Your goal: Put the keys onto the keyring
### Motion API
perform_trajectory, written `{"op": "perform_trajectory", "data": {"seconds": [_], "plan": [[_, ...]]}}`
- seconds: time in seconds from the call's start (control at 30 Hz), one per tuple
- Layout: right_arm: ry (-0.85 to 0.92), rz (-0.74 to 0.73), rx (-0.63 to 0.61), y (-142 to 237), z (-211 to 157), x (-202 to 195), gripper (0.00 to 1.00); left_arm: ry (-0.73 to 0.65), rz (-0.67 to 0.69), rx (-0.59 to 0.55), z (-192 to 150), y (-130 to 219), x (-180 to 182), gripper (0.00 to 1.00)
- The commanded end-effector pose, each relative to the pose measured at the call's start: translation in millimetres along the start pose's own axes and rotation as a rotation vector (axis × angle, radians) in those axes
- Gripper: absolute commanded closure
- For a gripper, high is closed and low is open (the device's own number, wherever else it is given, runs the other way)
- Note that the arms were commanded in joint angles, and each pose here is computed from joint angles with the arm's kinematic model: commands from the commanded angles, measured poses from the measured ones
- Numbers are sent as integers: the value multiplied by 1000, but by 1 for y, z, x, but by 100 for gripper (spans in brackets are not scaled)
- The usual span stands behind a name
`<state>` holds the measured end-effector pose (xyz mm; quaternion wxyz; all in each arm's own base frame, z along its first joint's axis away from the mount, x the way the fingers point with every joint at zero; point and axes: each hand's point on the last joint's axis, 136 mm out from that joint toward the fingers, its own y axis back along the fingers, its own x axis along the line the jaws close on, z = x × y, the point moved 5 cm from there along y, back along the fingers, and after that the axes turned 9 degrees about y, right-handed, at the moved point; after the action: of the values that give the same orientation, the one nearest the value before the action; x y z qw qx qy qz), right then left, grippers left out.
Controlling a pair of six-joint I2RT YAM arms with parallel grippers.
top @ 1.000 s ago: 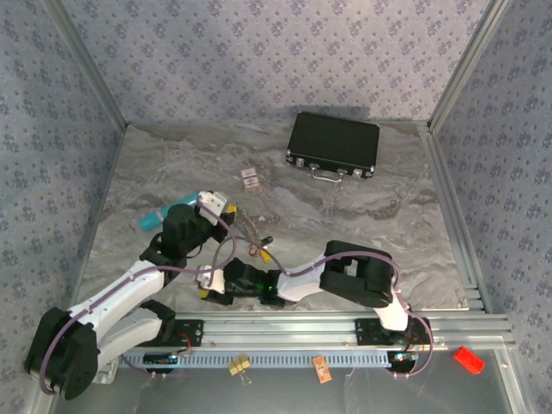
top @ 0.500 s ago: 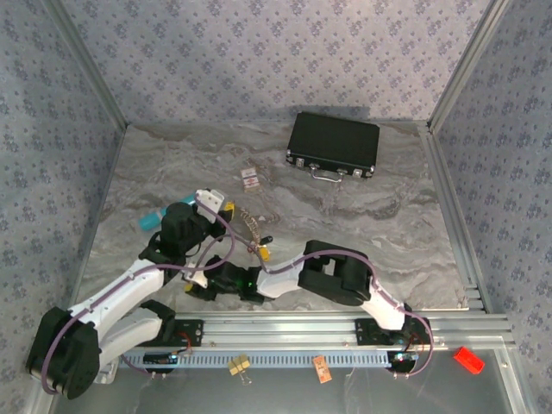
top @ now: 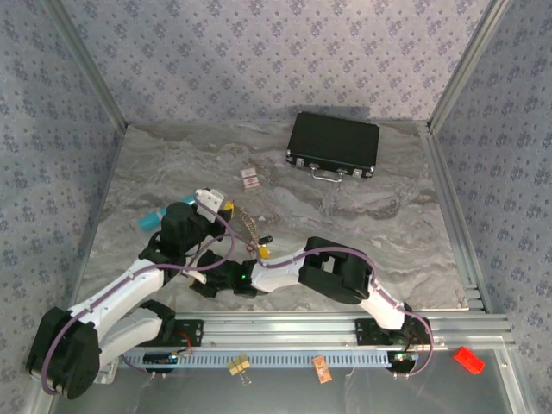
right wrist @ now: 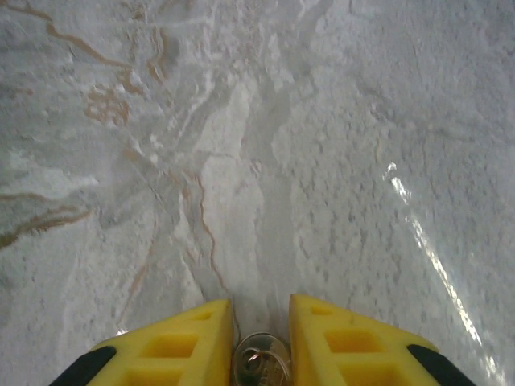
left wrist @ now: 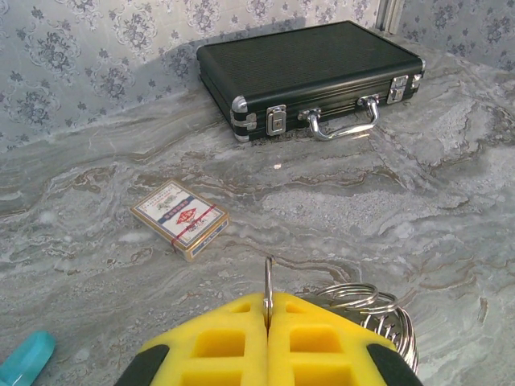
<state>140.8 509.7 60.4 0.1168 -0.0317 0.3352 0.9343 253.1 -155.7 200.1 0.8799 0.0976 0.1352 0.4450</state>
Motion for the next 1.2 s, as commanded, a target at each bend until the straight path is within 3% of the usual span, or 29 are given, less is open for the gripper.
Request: {"op": "perform_trajectory", "data": {"seconds": [0.0, 0.4, 0.8, 1.0, 1.17], "plan": [[-24, -18, 150, 12, -24, -9, 78, -4, -50, -57, 20, 1, -8, 100], [-30, -117, 273, 79, -60, -21, 94, -7, -69, -50, 19, 0, -10, 100], [-235, -297, 393, 154, -126, -48, 95, -11, -121, -28, 17, 0, -17, 100], [-386, -395, 423, 195, -157, -64, 91, -19, -187, -5, 15, -3, -27, 100], [-480, -480, 379, 219, -145, -79, 72, -57, -238, 10, 13, -3, -38, 100]]}}
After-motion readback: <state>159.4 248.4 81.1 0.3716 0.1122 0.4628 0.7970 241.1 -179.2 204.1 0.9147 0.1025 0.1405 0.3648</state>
